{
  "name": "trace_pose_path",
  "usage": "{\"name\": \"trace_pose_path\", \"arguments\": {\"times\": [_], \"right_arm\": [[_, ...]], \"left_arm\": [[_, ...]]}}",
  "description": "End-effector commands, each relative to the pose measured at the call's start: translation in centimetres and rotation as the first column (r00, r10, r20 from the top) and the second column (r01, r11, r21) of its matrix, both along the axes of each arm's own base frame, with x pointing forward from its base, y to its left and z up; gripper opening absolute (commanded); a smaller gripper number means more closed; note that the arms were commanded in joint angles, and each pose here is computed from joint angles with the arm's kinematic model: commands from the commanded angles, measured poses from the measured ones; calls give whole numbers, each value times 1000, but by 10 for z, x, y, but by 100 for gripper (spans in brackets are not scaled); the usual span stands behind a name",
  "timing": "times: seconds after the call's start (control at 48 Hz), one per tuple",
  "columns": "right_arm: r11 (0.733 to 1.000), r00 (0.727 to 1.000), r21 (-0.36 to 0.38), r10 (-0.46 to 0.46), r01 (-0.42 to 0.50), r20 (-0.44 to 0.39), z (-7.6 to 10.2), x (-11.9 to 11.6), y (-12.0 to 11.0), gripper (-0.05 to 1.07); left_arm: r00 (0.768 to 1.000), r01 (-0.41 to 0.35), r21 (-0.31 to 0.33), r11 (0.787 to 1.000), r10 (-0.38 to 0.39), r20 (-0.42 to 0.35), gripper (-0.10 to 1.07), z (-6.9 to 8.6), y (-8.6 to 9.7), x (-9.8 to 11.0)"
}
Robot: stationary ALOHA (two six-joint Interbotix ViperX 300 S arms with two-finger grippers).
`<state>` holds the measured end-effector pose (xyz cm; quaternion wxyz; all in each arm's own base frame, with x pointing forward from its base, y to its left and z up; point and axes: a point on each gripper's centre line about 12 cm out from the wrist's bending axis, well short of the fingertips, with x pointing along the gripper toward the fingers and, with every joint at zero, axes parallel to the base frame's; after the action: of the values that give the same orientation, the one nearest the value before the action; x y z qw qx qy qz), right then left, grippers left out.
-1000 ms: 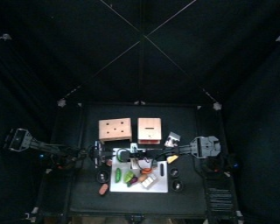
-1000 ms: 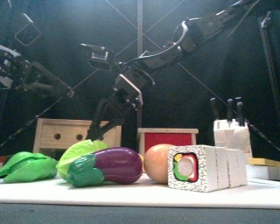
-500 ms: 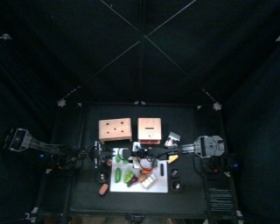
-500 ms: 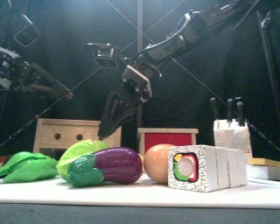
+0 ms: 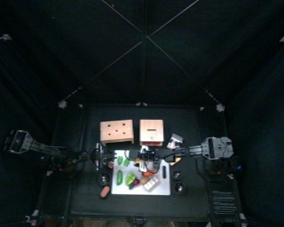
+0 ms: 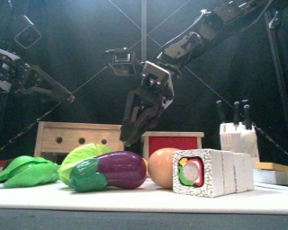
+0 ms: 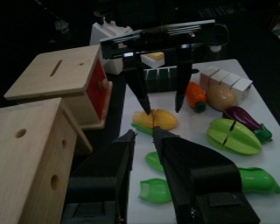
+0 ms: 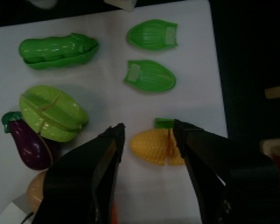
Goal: Place corn husk on board
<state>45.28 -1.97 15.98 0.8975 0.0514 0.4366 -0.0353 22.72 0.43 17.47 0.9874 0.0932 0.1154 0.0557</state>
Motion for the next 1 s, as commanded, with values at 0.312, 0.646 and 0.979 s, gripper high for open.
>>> {"name": "trace_pose_path", "arguments": {"times": [0.312,0.646,0.979], "right_arm": [[952,973,224,-225,206,60,32,-20,-19,84],[831,875,302,-484,468,-23,27,-22,-40,84],[786,809,215,-586,579,-34,11,-10,-19,85]], "left_arm": [[1000,-1,0,1000,1,15,67,4,0,3],[1000,-1,0,1000,1,15,67,4,0,3],[1000,3,-1,1000,-3,1,68,2,0,2]]}}
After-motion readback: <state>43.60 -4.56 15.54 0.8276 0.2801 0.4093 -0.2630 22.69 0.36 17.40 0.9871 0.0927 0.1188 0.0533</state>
